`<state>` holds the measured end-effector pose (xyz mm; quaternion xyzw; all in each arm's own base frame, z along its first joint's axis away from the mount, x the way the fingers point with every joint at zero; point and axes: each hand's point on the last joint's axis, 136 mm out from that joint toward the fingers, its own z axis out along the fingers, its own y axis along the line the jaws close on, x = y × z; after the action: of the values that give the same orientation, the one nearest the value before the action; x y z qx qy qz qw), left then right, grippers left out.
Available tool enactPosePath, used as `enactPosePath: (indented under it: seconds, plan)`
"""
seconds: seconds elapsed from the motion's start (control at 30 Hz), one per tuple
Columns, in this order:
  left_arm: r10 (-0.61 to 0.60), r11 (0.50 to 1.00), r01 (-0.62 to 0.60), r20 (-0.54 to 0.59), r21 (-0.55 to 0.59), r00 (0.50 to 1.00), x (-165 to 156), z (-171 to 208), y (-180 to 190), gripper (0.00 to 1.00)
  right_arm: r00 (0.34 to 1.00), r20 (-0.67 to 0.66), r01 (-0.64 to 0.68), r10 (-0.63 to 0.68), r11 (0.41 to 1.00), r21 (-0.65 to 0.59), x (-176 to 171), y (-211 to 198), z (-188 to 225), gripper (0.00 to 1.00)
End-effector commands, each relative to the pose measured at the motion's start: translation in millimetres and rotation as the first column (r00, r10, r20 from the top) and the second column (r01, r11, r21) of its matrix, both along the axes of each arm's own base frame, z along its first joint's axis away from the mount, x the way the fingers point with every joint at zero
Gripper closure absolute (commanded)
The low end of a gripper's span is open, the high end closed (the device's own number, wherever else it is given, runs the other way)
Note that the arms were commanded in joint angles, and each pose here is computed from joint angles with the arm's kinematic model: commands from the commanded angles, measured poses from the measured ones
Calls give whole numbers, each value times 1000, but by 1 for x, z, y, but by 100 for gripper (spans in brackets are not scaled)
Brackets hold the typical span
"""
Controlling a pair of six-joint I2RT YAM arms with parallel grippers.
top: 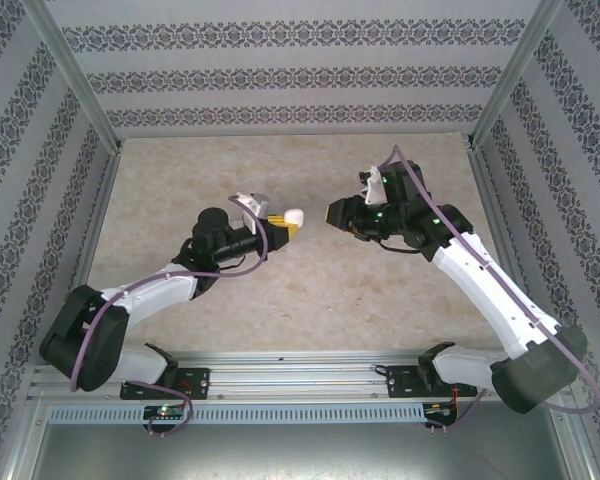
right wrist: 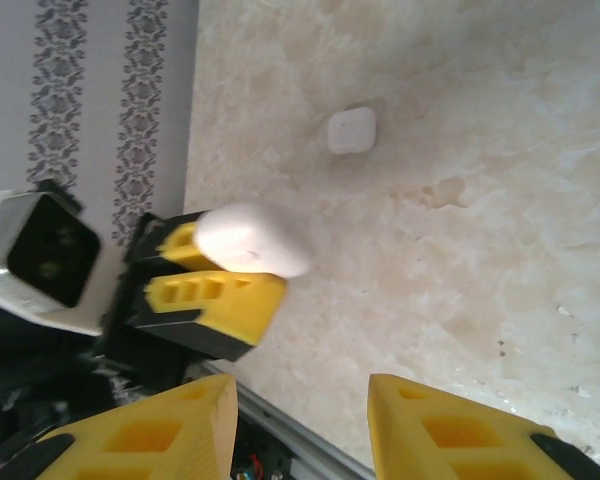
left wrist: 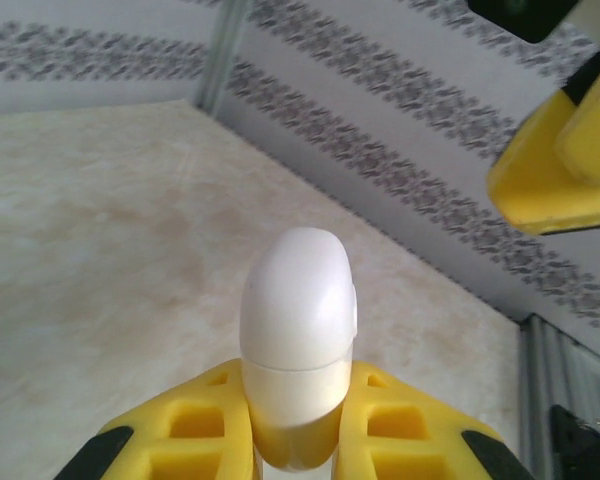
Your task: Insert the wireless bluetooth earbuds into the charging case
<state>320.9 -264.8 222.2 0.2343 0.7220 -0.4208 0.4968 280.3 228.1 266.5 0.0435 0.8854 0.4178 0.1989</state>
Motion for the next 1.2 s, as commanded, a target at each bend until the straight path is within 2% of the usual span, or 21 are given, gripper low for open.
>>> enactPosePath:
  seconds: [0.0, 0.07, 0.13, 0.4, 0.57, 0.83, 1.0, 1.17]
  plan:
    - [124, 978, -116, -37, 175, 992, 9, -9, 31, 100, 999, 23, 24, -23, 1000, -18, 25, 4, -17, 62]
    - [193, 958, -178, -50, 223, 980, 11, -13, 47, 100, 1000, 20, 4, -4, 1000, -24, 36, 12, -24, 62]
    - [262, 945, -239, -76, 224, 962, 18, -14, 60, 100, 1000, 12, -25, 26, 998, -61, 48, 21, -34, 62]
    - [320, 938, -284, -188, 197, 929, 39, -29, 64, 100, 995, -18, -103, 101, 981, -164, 83, 48, -70, 59]
    - [320, 942, -282, -241, 179, 916, 57, -43, 55, 100, 993, -27, -115, 112, 959, -258, 85, 40, -87, 56]
    - [254, 963, -208, -325, 170, 911, 84, -85, 29, 100, 996, -63, -81, 62, 929, -361, 77, 13, -123, 54]
    - [215, 973, -162, -392, 164, 894, 95, -109, 8, 96, 999, -44, -33, 17, 919, -393, 82, 1, -125, 52]
    - [232, 967, -153, -450, 205, 863, 102, -134, 4, 92, 999, -31, -2, -12, 911, -413, 84, -10, -127, 52]
